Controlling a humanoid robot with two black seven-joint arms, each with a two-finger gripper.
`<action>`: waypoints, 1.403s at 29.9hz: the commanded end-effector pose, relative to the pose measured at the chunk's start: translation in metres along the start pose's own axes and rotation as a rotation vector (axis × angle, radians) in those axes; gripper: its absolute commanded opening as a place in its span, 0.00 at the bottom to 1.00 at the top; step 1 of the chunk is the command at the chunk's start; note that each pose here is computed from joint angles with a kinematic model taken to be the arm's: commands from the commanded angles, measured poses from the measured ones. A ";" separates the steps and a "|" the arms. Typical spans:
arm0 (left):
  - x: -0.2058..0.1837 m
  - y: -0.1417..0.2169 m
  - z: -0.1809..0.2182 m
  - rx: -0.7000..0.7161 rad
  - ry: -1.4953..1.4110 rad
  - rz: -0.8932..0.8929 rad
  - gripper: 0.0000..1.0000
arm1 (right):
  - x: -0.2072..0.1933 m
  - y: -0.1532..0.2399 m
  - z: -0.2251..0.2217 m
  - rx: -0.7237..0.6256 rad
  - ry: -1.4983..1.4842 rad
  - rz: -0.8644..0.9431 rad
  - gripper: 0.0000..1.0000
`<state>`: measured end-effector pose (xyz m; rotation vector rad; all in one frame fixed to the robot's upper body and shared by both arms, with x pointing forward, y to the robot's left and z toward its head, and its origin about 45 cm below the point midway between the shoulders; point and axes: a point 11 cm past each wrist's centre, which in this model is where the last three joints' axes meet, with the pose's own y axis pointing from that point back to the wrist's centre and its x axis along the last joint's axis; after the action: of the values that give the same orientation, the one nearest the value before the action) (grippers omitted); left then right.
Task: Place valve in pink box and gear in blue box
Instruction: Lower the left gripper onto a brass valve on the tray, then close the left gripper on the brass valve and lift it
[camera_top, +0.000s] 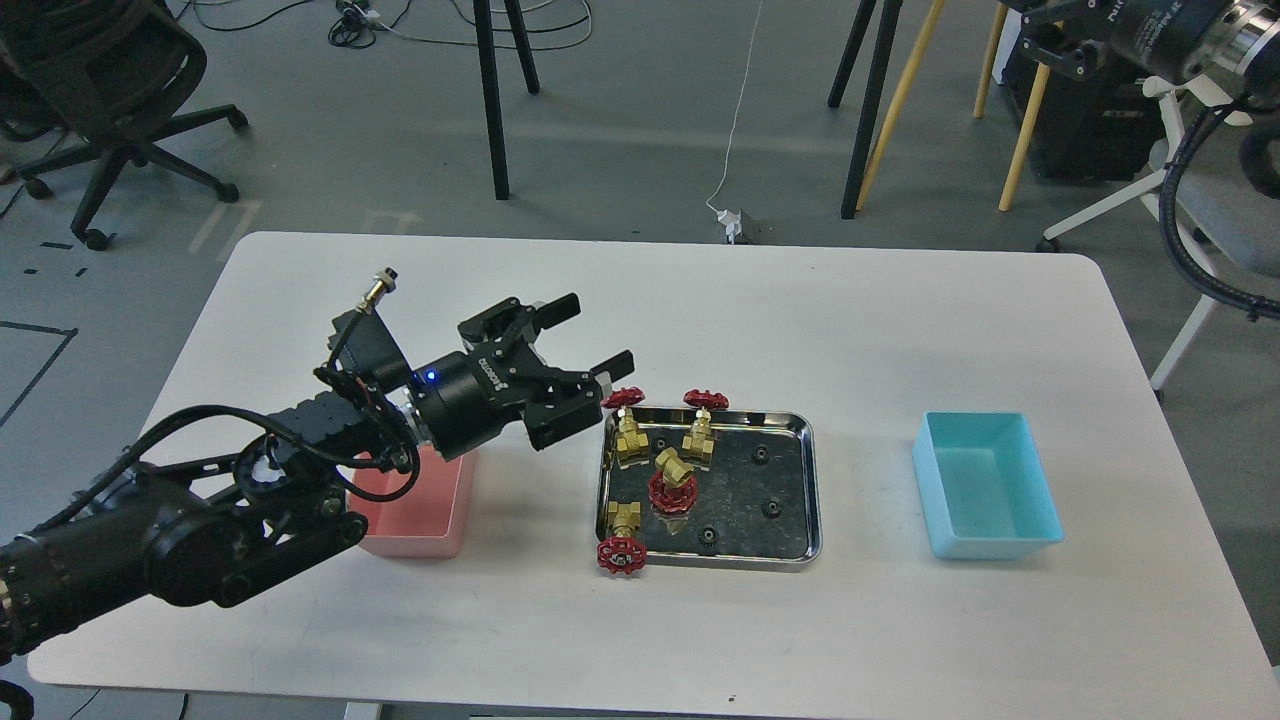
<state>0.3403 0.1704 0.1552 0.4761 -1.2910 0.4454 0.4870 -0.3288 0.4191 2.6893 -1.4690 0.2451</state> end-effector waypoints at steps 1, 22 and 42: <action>-0.023 -0.017 0.012 -0.016 0.013 -0.024 0.97 | 0.001 0.001 -0.001 0.002 0.002 0.004 0.99; -0.116 -0.050 0.025 0.017 -0.090 -0.259 0.97 | -0.004 -0.004 0.025 -0.085 0.065 -0.011 0.99; -0.127 -0.034 0.007 0.059 -0.123 -0.321 0.84 | -0.006 -0.003 0.030 -0.094 0.066 -0.017 0.99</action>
<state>0.3257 0.1339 0.0280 0.7659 -1.2925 0.1852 0.4899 -0.3264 0.3897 2.5942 -1.4054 0.2555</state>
